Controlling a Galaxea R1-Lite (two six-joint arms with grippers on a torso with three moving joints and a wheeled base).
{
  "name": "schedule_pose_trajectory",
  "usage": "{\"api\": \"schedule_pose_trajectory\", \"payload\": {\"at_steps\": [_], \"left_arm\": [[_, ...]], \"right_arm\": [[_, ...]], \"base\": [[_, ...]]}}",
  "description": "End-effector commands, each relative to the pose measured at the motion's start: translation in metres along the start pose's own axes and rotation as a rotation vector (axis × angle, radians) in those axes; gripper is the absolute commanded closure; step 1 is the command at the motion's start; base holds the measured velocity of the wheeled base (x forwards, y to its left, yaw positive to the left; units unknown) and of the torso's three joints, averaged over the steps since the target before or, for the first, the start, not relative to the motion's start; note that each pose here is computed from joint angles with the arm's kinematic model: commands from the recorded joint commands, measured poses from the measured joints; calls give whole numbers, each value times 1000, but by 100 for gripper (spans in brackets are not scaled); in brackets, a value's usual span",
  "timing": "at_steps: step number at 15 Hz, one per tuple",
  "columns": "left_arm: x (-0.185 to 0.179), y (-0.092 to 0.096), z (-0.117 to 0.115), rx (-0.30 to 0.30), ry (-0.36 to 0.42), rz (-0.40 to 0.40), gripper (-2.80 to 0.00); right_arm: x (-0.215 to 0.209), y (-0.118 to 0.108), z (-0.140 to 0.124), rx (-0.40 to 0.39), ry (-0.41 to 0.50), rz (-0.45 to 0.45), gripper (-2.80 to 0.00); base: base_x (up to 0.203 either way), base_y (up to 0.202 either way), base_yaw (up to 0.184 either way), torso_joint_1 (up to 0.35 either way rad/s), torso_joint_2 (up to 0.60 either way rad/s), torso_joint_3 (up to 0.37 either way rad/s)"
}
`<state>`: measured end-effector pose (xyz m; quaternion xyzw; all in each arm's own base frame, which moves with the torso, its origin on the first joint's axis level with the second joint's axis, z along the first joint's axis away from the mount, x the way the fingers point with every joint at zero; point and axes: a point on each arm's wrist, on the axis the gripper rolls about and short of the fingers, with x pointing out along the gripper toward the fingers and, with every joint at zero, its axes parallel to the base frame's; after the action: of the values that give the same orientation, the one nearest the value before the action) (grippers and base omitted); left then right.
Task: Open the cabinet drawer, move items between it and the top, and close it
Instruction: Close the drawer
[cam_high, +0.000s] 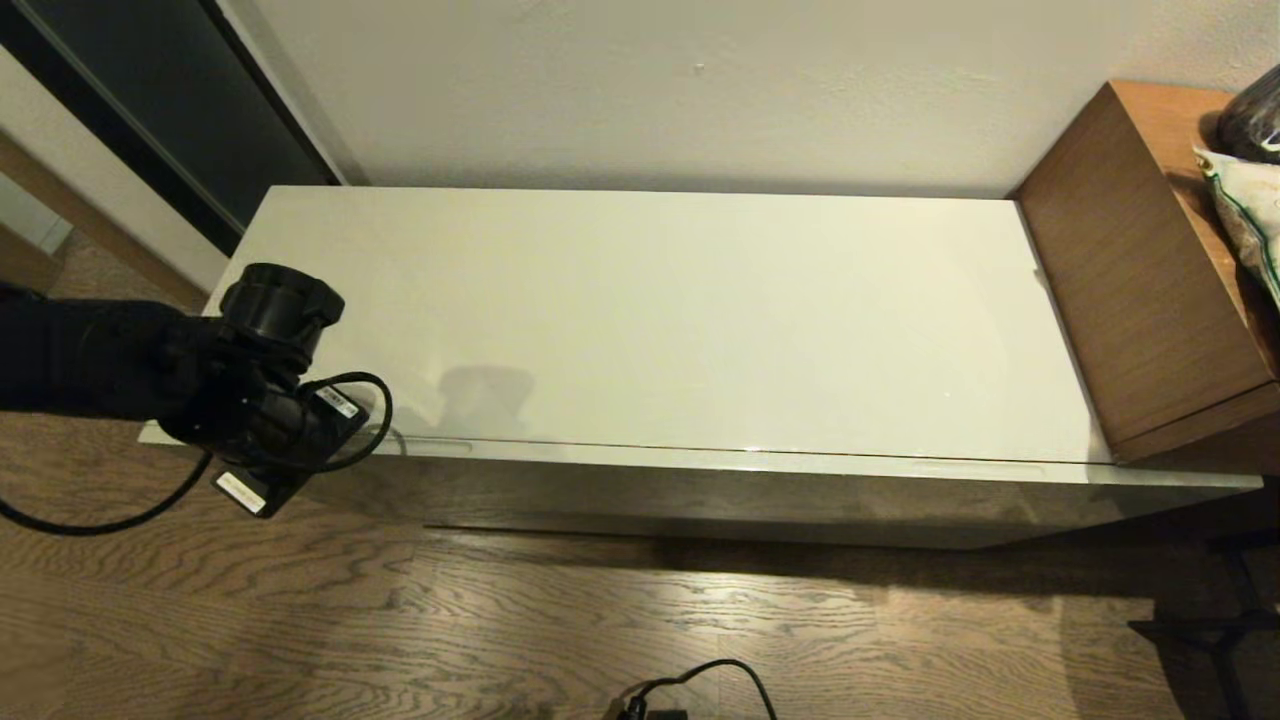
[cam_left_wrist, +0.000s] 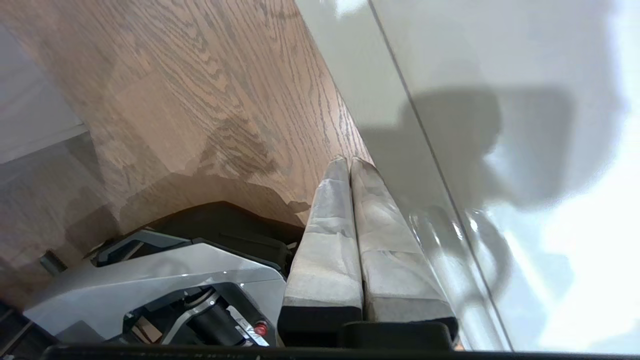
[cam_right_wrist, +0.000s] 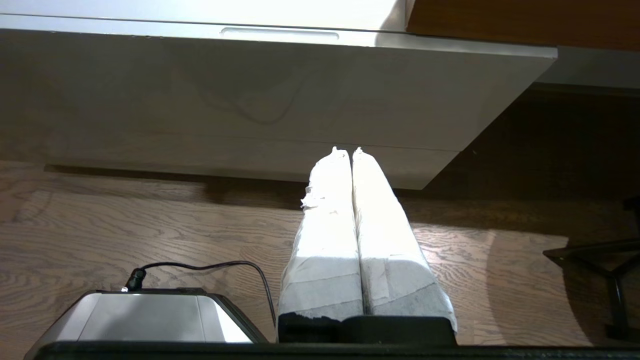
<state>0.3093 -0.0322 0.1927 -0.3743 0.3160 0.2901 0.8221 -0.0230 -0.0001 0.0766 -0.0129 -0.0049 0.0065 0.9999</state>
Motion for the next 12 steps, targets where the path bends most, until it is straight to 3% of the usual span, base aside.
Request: {"api": "schedule_pose_trajectory", "payload": {"at_steps": [1,5,7,9,12], "left_arm": [[-31,3,10,-20,-21,-52,0],[-118,30,22,32,39,-200,0],[-171,56,22,116,64,-310,0],[-219,99,16,236,76,-365,0],[-264,175,-3,371,34,-438,0]], "right_arm": [[0,0,0,0,1,1,0],[0,0,0,0,1,1,0],[0,0,0,0,1,1,0],[0,0,0,0,1,1,0],[0,0,0,0,0,1,0]], "base": [[0,0,0,0,0,0],[0,0,0,0,0,0],[0,0,0,0,0,0],[0,0,0,0,0,0],[0,0,0,0,0,0]]}}
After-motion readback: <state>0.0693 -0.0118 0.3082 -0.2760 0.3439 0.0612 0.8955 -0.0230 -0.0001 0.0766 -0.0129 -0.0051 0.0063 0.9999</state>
